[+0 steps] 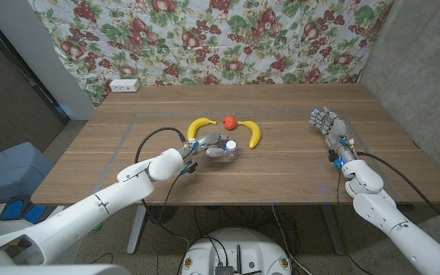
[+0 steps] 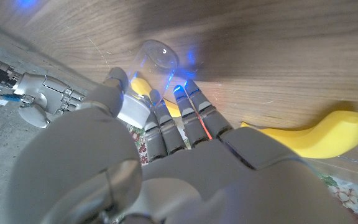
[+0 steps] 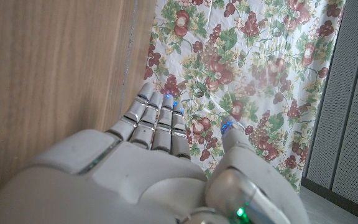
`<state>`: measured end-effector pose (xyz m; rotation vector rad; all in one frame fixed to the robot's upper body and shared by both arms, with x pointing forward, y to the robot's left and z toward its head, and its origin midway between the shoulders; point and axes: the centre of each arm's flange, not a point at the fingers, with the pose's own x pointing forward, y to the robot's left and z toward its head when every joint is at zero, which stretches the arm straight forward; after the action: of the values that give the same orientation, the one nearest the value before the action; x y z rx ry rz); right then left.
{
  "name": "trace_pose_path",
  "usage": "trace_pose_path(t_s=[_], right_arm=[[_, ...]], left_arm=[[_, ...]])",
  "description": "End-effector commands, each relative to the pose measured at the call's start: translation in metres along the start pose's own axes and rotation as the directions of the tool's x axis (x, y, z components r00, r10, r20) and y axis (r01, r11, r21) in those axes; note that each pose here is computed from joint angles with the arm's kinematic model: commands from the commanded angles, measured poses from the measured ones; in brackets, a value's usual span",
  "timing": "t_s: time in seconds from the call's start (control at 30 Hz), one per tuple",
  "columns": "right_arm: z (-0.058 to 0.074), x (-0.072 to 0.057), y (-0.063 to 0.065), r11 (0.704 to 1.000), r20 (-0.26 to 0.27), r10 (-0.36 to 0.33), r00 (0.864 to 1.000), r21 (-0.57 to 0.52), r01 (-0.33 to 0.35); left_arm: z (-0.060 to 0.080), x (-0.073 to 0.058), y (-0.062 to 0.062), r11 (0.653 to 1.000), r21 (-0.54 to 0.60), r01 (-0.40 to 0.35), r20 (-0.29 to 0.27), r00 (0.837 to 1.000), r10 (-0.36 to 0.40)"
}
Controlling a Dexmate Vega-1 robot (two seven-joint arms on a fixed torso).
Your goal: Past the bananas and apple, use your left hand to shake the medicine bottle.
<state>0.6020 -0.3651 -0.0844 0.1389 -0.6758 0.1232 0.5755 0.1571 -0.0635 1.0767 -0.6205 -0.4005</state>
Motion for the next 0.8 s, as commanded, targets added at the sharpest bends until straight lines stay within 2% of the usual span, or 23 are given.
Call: trace_pose_path(t_s=[0.03,0.37,0.8], right_arm=[[0.001,-0.001,0.001,1.000,-0.001,0.003,1.000,-0.001,-0.003],[0.001,-0.001,0.001,1.000,-0.001,0.005,1.000,-0.001,-0.005],[0.000,-0.002,0.002,1.000,-0.003,0.006,1.000,-0.008,-0.006]], left_arm=[[-0.001,-0.002,-0.007,0.998,-0.037,-0.042,-0.020,0.999,0.041],[0.001,-0.006,-0.005,0.995,-0.041,-0.088,-0.020,0.996,0.087],[0.006,-0.009,0.004,0.983,-0.075,-0.166,-0.014,0.986,0.165]])
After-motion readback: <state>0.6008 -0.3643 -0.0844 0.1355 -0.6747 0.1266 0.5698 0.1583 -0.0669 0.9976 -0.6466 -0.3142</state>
